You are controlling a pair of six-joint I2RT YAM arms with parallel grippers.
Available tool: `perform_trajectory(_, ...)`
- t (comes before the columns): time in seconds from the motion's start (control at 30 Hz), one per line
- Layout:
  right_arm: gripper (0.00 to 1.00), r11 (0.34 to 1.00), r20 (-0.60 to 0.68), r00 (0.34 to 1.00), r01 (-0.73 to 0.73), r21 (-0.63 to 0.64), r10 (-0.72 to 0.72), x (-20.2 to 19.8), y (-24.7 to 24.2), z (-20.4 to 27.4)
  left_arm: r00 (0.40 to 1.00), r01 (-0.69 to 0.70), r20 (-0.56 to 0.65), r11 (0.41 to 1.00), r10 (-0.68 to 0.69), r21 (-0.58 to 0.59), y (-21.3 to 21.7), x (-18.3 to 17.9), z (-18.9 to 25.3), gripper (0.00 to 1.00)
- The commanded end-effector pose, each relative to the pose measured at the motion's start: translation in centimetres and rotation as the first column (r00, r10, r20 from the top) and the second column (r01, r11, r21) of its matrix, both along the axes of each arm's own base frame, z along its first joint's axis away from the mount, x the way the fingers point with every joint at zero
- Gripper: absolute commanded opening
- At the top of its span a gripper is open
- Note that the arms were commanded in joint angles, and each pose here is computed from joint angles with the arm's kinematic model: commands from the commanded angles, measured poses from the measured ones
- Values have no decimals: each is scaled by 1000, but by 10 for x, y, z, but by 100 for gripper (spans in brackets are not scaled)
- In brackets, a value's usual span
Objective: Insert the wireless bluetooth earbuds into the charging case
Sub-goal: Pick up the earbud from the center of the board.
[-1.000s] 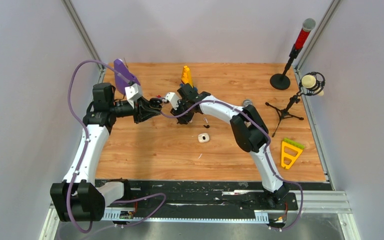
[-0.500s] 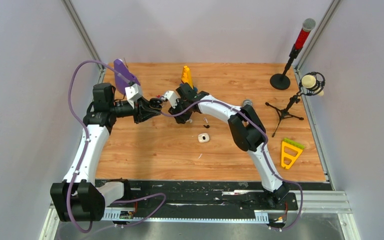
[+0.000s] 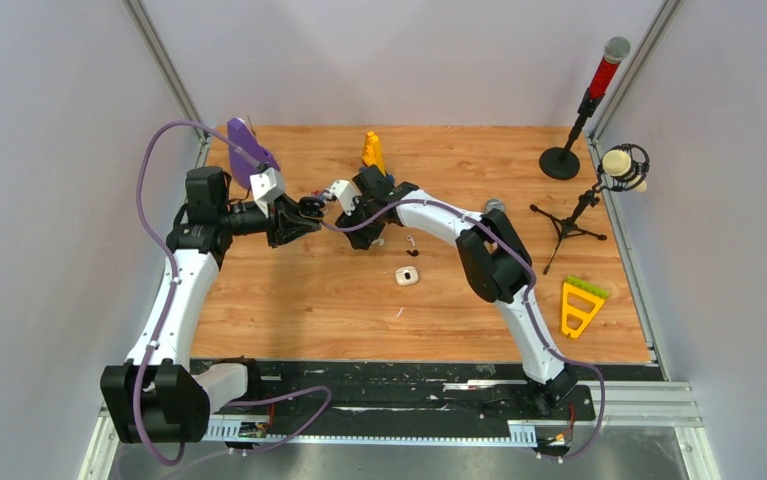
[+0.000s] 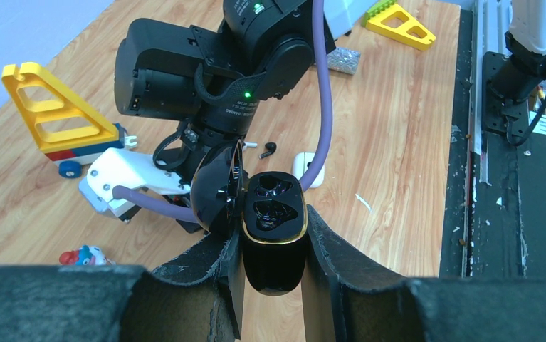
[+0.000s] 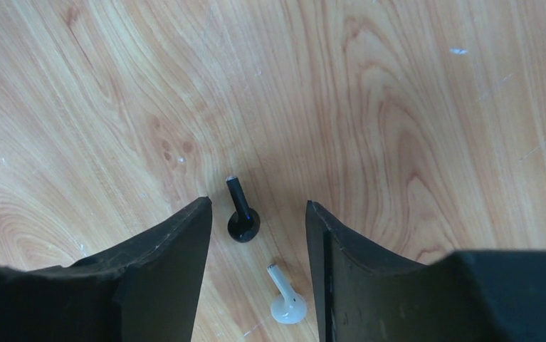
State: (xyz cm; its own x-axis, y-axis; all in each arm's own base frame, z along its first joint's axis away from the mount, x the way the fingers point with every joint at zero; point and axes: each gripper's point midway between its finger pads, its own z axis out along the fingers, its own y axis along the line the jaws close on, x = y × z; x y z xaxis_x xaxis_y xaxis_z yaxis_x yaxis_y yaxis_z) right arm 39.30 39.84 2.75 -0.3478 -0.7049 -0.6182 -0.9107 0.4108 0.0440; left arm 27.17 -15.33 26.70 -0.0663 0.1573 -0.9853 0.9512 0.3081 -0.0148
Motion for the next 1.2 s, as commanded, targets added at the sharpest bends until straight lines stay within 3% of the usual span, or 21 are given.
perform_trajectory(0.0, 53, 999, 58, 998, 10, 31, -12, 7, -2, 26, 999, 2, 34, 1000, -2, -7, 1, -1, 8, 8)
perform_trajectory(0.33, 50, 999, 103, 993, 55, -2, -54, 26, -15, 21, 999, 3, 37, 1000, -3, -7, 1, -1, 9, 8)
perform_trajectory(0.63, 49, 996, 136, 988, 57, 75, -67, 39, -5, 45, 1000, 4, 31, 1000, -4, -8, 0, 0, 7, 8)
perform_trajectory(0.93, 44, 986, 58, 993, 98, 135, -107, 38, -2, 49, 999, 2, 37, 1000, -2, -6, 0, -1, 8, 8)
perform_trajectory(1.17, 41, 939, -166, 974, 198, 281, -156, 33, -20, 71, 999, 4, 39, 1000, -4, -7, 1, -2, 9, 8)
